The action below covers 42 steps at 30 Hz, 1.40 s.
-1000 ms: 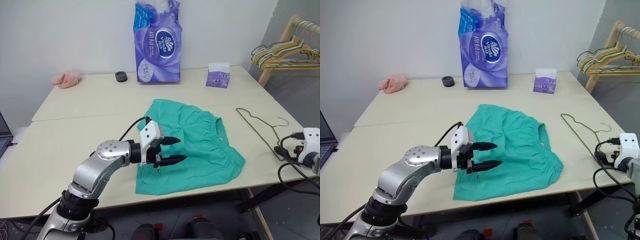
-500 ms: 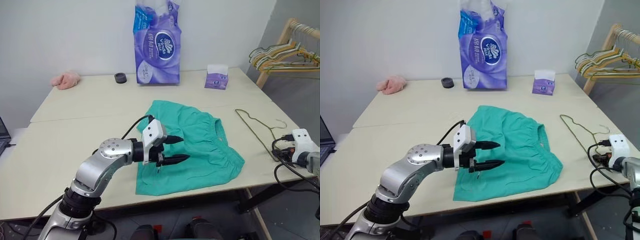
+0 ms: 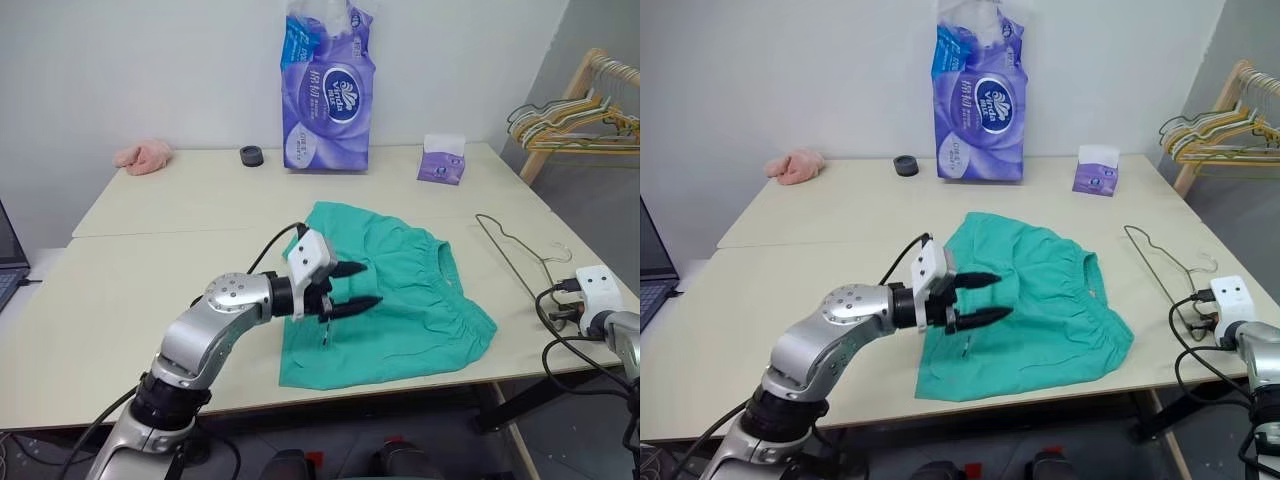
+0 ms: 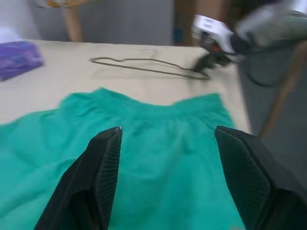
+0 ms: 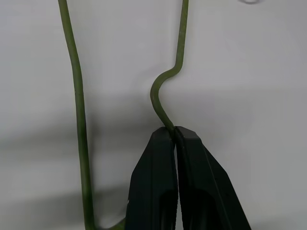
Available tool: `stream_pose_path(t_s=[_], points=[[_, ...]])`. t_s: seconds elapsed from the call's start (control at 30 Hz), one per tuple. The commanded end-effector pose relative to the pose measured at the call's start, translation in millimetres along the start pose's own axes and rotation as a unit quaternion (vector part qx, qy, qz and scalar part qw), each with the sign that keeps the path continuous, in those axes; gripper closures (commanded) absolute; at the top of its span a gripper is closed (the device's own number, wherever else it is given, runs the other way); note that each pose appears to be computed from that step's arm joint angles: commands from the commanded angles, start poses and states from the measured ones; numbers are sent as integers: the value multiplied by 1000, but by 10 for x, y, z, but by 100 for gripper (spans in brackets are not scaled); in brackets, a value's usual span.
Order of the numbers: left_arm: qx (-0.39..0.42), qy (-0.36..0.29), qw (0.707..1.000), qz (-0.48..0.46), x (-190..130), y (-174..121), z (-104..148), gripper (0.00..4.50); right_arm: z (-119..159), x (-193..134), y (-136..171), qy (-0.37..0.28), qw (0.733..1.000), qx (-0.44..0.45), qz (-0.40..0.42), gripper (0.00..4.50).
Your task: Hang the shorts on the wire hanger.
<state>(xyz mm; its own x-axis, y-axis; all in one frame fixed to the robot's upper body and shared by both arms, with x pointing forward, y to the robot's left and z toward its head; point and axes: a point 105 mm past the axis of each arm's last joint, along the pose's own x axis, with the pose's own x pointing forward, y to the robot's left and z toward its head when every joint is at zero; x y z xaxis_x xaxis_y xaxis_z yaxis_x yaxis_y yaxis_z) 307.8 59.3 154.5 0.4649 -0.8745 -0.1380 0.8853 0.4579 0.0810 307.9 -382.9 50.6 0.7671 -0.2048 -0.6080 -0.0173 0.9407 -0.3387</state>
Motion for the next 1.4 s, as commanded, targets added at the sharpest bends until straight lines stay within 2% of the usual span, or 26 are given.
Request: stream_pose_path(t_s=[0.03, 0.07, 0.13, 0.2, 0.37, 0.5, 0.63, 0.73, 0.97, 1.17, 1.27, 1.4], points=[[12, -26, 997, 72, -100, 318, 165, 19, 400, -169, -66, -67, 996, -56, -19, 450], [13, -27, 995, 92, -135, 418, 175, 3, 554, -228, 28, -94, 991, -94, -8, 450], [14, -35, 990, 139, -225, 657, 226, 3, 851, -362, 313, -149, 973, -175, 19, 450], [12, -41, 987, 152, -279, 777, 275, 3, 1028, -459, 542, -189, 954, -229, 35, 450], [-14, -57, 995, 84, -371, 764, 392, 3, 1333, -655, 1058, -282, 884, -369, 53, 450], [-25, -10, 999, 43, -517, 776, 265, 3, 1465, -789, 1389, -349, 804, -478, 58, 450], [-50, 39, 998, 18, -618, 765, 68, 3, 1556, -879, 1543, -398, 756, -516, 57, 450], [-57, 88, 994, 10, -689, 750, -155, 3, 1642, -999, 1676, -447, 707, -546, 52, 450], [-94, 118, 988, -36, -694, 566, -384, 3, 1741, -1144, 1800, -502, 663, -554, 45, 450], [-122, 115, 982, -87, -642, 368, -432, 3, 1757, -1189, 1850, -519, 648, -555, 51, 450], [-125, 117, 980, -98, -633, 326, -418, 61, 1779, -1193, 1847, -520, 647, -555, 52, 450], [-121, 116, 980, -109, -614, 283, -352, 183, 1806, -1212, 1841, -523, 647, -552, 51, 450]])
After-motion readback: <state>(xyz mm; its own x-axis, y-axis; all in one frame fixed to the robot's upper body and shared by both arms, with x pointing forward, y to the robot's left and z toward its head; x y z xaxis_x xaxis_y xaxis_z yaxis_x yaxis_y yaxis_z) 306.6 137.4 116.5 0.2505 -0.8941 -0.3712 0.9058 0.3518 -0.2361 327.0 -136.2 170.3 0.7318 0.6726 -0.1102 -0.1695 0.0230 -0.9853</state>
